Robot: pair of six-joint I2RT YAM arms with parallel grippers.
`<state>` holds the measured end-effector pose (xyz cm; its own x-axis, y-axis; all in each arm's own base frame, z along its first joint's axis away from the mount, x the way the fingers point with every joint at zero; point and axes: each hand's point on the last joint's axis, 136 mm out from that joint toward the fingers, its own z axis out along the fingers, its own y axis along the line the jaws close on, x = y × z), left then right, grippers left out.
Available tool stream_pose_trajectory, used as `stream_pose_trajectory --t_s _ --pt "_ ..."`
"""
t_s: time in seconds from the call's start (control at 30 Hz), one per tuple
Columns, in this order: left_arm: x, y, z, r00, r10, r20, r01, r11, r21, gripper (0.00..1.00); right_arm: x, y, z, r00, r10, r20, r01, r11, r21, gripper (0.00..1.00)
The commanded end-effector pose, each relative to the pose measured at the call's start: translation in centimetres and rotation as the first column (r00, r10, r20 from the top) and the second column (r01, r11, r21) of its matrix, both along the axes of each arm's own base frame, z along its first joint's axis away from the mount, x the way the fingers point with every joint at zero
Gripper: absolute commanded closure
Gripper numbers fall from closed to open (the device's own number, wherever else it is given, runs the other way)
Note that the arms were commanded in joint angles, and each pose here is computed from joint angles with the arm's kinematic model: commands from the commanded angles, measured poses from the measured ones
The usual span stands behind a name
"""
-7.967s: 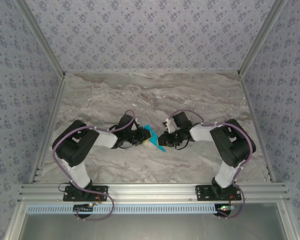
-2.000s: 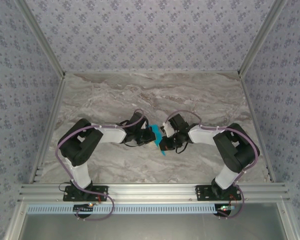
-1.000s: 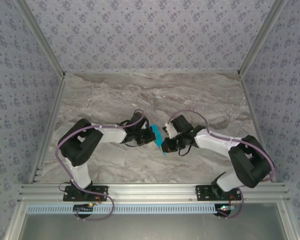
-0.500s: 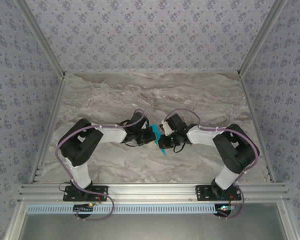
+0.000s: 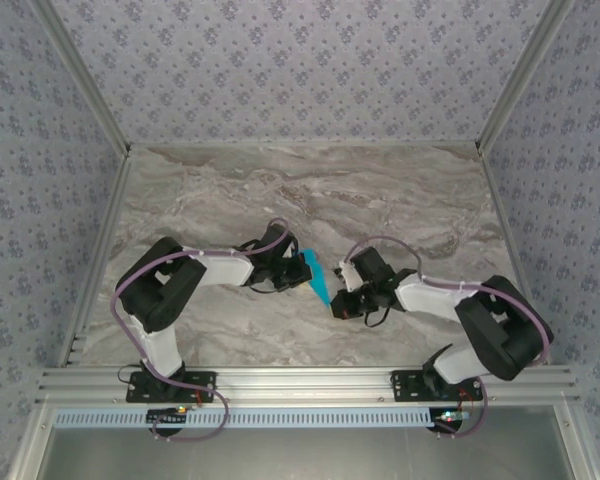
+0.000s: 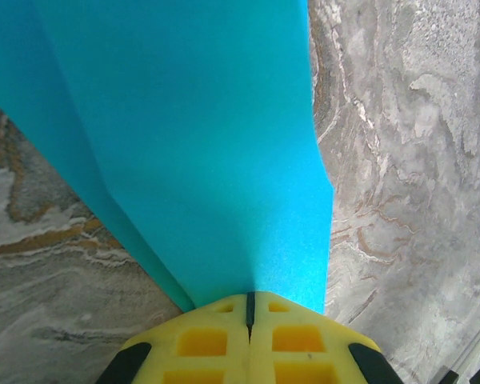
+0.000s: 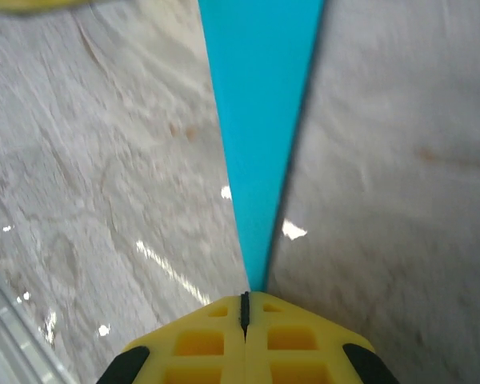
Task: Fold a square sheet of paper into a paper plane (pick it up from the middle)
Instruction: Fold the wing for the fifth time at the center of the table.
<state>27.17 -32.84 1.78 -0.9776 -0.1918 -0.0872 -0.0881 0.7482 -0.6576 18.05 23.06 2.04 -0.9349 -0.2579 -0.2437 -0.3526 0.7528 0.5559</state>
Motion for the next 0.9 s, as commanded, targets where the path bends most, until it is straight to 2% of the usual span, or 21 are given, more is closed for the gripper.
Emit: stream_pose_trajectory --t_s 0.0,0.13,0.27,0.43,0.63,0.73,0.87 --pt "-1.7 4.3 -5.3 0.996 0.051 -0.079 -0.034 0.978 0.206 1.00 -0.8 -1.1 1.1 0.999 -0.031 -0.032 0.030 0.999 -0.033 1.00" --pt "-1.3 3.4 -4.3 0.999 0.017 -0.052 -0.008 0.987 0.163 1.00 2.1 1.5 4.6 0.996 -0.062 0.061 0.057 0.995 0.080 1.00" --pt "-1.1 2.7 -3.5 1.000 -0.006 -0.028 0.010 0.991 0.135 1.00 5.0 3.0 5.2 0.988 -0.106 0.108 0.093 0.989 0.115 1.00" --pt "-0.8 2.0 -2.6 0.999 -0.031 -0.006 0.032 0.994 0.106 1.00 6.6 4.0 2.9 0.991 -0.108 0.076 0.102 0.992 0.078 1.00" --pt "-0.2 0.9 -0.8 0.992 -0.110 0.054 0.105 0.991 0.078 1.00 6.0 2.6 -0.5 0.994 -0.106 0.022 0.107 0.994 -0.021 1.00" --pt "0.3 0.2 1.0 0.973 -0.190 0.128 0.182 0.980 0.077 0.94 5.3 1.4 -1.8 0.994 -0.112 -0.004 0.111 0.991 -0.076 1.00" --pt "1.3 0.2 2.8 0.937 -0.260 0.231 0.241 0.964 0.108 0.81 4.7 0.4 -2.9 0.993 -0.116 -0.030 0.111 0.987 -0.116 1.00"
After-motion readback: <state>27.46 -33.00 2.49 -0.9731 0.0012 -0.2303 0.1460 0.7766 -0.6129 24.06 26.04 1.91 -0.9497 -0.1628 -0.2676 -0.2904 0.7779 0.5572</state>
